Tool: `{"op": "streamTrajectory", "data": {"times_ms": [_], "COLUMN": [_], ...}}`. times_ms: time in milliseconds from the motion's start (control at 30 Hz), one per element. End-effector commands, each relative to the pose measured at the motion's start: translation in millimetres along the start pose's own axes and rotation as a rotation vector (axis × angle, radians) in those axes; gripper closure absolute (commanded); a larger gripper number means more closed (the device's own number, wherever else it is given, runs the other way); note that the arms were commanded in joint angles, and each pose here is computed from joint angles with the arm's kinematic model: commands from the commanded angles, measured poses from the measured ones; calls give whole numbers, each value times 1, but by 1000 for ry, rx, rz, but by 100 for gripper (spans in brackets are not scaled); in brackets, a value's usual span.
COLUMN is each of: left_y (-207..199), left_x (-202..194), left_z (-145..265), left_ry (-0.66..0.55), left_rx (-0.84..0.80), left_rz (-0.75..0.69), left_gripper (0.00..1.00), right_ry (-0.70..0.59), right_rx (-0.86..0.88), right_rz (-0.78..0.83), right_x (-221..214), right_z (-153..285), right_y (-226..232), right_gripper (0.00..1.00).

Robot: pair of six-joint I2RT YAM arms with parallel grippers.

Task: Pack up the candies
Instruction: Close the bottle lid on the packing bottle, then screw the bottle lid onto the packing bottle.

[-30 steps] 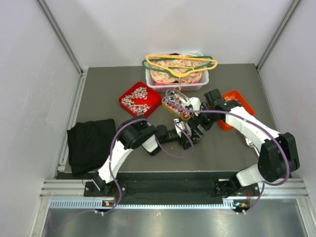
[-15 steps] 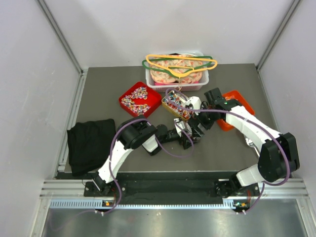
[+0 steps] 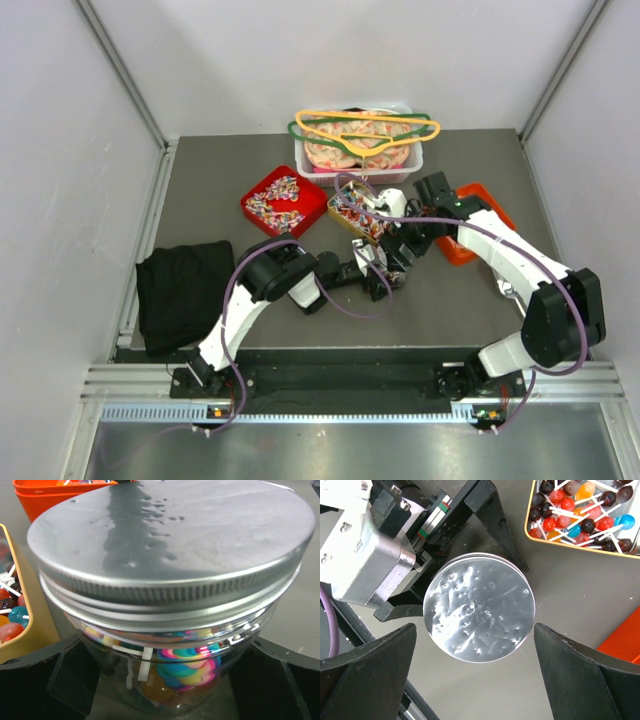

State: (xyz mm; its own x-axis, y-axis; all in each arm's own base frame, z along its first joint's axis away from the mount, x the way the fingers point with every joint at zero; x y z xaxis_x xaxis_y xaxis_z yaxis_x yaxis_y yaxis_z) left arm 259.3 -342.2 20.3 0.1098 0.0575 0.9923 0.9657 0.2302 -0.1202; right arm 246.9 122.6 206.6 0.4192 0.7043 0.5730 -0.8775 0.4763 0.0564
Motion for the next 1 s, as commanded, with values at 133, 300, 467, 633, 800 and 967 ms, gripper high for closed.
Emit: {"op": "streamTrajectory", "data": {"times_ms": [133, 300, 467, 633, 800, 967], "left_y": [0, 0, 0, 0, 0, 1], "left_x": [-6, -5, -5, -5, -5, -5], "left_z": [8, 8, 8, 7, 8, 8], "left_ry": [-75, -77, -78, -80, -78, -77], "left_rx": [18, 16, 14, 14, 11, 13], "left_rz": [37, 36, 35, 34, 38, 39], "left_gripper": [2, 2, 2, 2, 2, 2], "right_ry": [-45, -48, -41, -49, -46, -51], "right_rx": [-19, 13, 17, 18, 13, -8], "right_rz": [26, 23, 15, 13, 11, 19], "right_x": [9, 11, 11, 13, 14, 14], "right_z": [0, -2, -7, -9, -8, -5], "right_y": [-4, -4, -6, -7, -8, -8], "right_gripper": [1, 1, 1, 1, 1, 5]}}
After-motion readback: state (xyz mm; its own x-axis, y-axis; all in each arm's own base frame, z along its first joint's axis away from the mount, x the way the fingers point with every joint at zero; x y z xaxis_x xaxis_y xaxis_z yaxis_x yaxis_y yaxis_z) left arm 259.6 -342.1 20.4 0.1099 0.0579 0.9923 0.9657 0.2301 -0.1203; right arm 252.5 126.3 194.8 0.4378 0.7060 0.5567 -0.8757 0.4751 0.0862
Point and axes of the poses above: each gripper's point midway between its finger pads, its own z axis back along the fingers, its own y axis along the line the jaws close on, x = y × z, the point moved 10 cm from there along z, back along the fingers, and after that the axes turned 5 degrees about z, right-handed, at the moved point
